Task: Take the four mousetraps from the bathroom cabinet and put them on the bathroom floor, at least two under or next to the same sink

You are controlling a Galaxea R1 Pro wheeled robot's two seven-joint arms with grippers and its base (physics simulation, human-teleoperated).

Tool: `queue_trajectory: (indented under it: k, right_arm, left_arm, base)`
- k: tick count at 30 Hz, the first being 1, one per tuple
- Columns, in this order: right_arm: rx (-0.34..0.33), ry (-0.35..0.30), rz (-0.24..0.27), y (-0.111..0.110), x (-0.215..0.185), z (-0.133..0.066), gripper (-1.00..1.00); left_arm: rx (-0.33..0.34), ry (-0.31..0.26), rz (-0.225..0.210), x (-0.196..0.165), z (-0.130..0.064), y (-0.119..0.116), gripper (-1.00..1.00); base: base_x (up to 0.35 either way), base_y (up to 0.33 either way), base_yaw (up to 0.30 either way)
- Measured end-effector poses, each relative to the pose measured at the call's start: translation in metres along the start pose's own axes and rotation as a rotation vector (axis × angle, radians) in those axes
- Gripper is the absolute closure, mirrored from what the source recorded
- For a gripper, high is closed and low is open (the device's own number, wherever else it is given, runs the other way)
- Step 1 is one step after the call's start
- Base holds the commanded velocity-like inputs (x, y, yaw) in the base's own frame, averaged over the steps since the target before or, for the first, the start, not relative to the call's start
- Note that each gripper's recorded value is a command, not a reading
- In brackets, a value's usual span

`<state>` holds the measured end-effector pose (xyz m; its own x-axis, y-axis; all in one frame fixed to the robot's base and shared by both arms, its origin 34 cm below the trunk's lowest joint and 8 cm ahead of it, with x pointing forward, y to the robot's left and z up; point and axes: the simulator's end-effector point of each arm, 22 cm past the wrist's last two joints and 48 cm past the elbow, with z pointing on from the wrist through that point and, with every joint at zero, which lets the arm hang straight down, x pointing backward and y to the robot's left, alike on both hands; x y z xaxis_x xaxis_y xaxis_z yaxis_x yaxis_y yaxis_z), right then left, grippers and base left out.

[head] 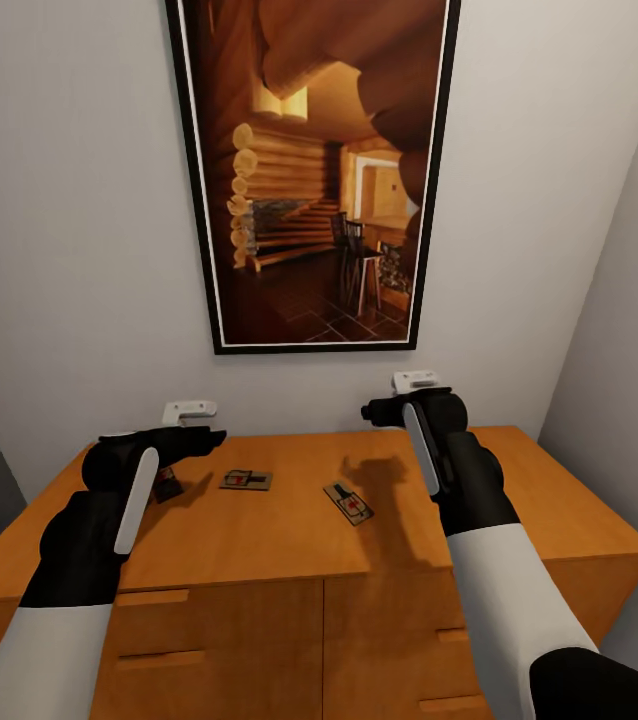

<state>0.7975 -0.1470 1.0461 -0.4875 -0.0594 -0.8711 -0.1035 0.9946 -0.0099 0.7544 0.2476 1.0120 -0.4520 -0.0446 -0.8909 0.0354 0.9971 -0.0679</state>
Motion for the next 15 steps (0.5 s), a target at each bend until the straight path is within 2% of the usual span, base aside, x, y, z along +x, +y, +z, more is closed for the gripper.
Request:
queue_trajectory:
  k: [5,15]
  right_arm:
    - [-0.030,0.001,-0.004,0.010,0.001,0.000,-1.00]
    - [-0.060,0.013,-0.066,0.033,0.009,0.001,-1.00]
  left_arm:
    - [0.000,0.001,0.000,0.000,0.000,0.000,-1.00]
    - [0.000,0.006,-0.001,0.002,0.001,0.000,-1.00]
  base:
    - [0.000,0.000,0.000]
    - [0.000,0.000,0.000]
